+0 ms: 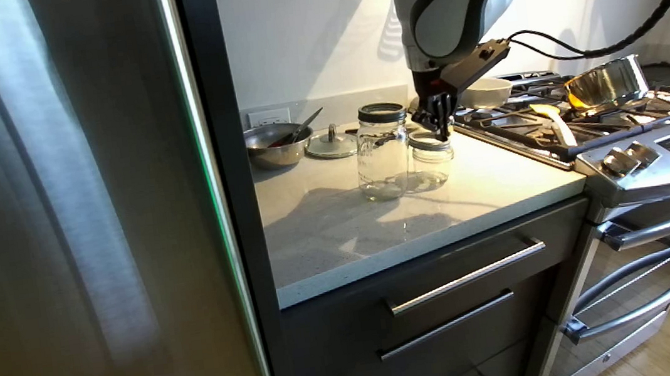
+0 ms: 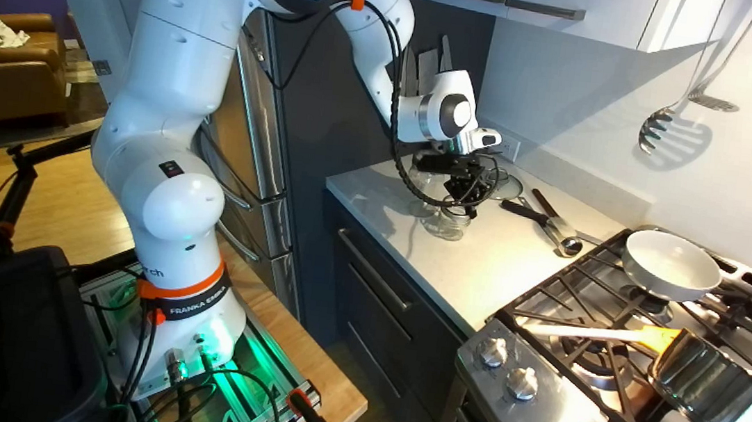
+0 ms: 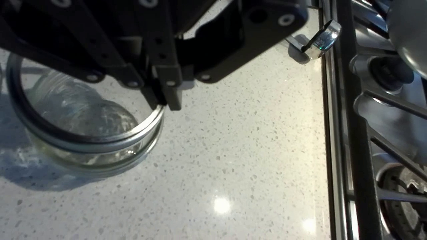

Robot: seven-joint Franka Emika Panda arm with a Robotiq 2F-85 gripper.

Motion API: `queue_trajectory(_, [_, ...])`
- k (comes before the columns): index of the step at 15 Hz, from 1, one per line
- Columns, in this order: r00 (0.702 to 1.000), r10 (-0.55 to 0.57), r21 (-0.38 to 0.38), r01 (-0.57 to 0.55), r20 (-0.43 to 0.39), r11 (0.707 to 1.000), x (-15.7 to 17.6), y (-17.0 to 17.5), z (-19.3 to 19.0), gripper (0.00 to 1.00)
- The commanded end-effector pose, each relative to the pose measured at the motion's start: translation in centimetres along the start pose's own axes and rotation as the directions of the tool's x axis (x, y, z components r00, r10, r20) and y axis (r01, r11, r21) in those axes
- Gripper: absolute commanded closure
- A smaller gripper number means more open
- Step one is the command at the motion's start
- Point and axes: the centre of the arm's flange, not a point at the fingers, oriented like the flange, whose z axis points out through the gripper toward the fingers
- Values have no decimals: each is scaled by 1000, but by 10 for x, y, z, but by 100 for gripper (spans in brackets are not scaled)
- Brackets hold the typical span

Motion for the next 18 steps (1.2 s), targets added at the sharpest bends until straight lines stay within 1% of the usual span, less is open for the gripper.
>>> queue_trajectory(1, [999, -42, -29, 43, 21, 999, -16, -2, -6, 98])
queue_trajectory(8, [997, -75, -67, 76, 23, 995, -18, -5, -5, 98])
queue_trajectory(18, [996, -86, -71, 89, 38, 994, -18, -8, 0, 98])
